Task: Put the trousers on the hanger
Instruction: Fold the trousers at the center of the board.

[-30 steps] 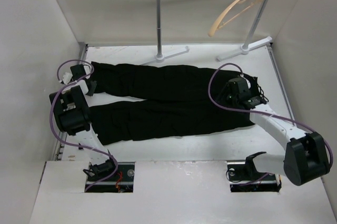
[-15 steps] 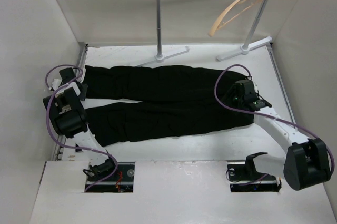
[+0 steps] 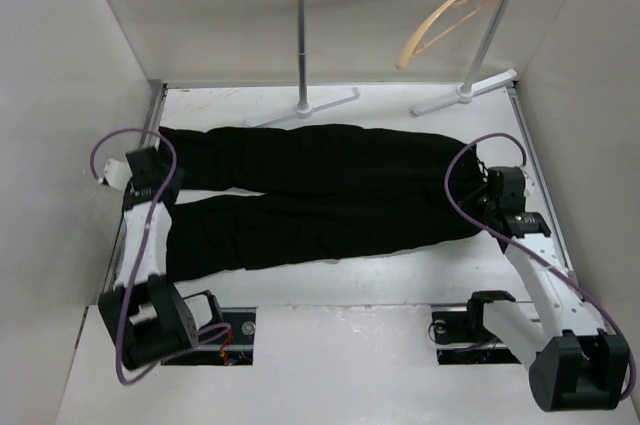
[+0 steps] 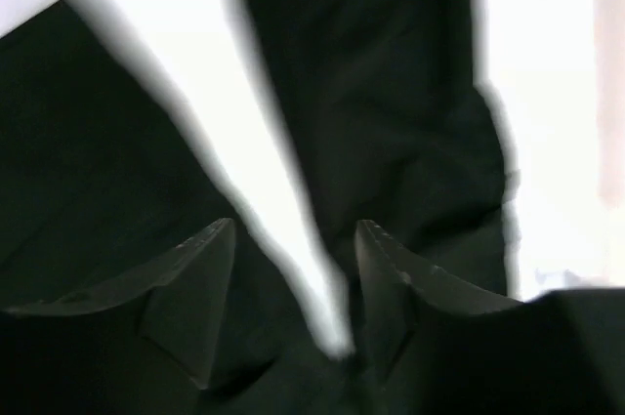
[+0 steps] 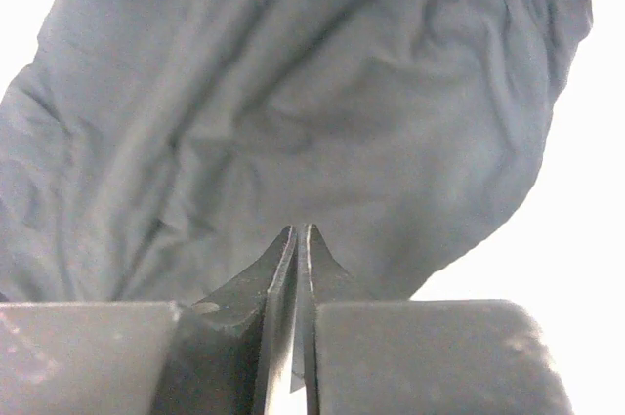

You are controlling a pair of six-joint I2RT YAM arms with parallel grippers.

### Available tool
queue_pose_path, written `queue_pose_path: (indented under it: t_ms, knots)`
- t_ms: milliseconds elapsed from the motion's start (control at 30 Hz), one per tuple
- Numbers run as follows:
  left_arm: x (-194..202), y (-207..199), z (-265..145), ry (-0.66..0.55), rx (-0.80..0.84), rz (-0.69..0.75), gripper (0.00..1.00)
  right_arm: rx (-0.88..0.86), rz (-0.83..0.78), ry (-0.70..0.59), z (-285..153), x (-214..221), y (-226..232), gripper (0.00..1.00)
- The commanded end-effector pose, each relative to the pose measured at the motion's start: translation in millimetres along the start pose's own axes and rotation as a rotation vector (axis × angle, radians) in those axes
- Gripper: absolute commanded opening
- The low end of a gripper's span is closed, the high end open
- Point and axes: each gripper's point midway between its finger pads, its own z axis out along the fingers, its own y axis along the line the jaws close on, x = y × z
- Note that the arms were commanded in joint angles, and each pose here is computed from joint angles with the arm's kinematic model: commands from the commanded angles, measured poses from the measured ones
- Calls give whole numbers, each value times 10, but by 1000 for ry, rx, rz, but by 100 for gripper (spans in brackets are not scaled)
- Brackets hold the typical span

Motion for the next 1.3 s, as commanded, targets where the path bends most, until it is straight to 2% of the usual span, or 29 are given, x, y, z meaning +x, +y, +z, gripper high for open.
queue_pose_path:
  t_ms: [0,67,200,267,367,533,733,900,967,1000,1067,1100,1200,1267]
  knots:
    - [415,842,-186,99,-207,27,47,9,-33,63,-68,253,-57,13]
    - [482,1170,-373,112,-269,10,45,-19,-64,90,-106,387,-14,19]
    - [629,1649,-710,168,-446,16,46,-90,-143,161,-182,662,122,37]
    - [697,1810,-847,198,-537,-31,48,-132,-183,204,-224,799,192,45]
    - [699,1906,-1013,207,-598,-103,50,-185,-220,256,-265,977,250,52]
    - [708,2029,-1085,219,-695,-137,52,-250,-230,314,-281,1162,320,55]
    - [905,2202,-914,246,-776,-149,52,-269,-244,327,-269,1191,351,58]
    - [933,2158,-698,232,-737,-204,49,-260,-247,341,-260,1227,299,58]
    - [923,2154,-628,225,-735,-198,45,-242,-236,336,-227,1219,250,58]
    - [921,2159,-583,216,-727,-203,39,-231,-227,332,-208,1213,222,58]
    - [916,2128,-480,201,-686,-214,18,-205,-202,319,-171,1172,182,58]
    - [903,2083,-440,196,-655,-215,13,-186,-181,306,-150,1132,146,57]
    - [749,1823,-333,137,-522,-193,7,-106,-73,220,-119,871,-6,36]
    - [626,1646,-317,98,-450,-159,6,-48,1,143,-114,632,-126,18]
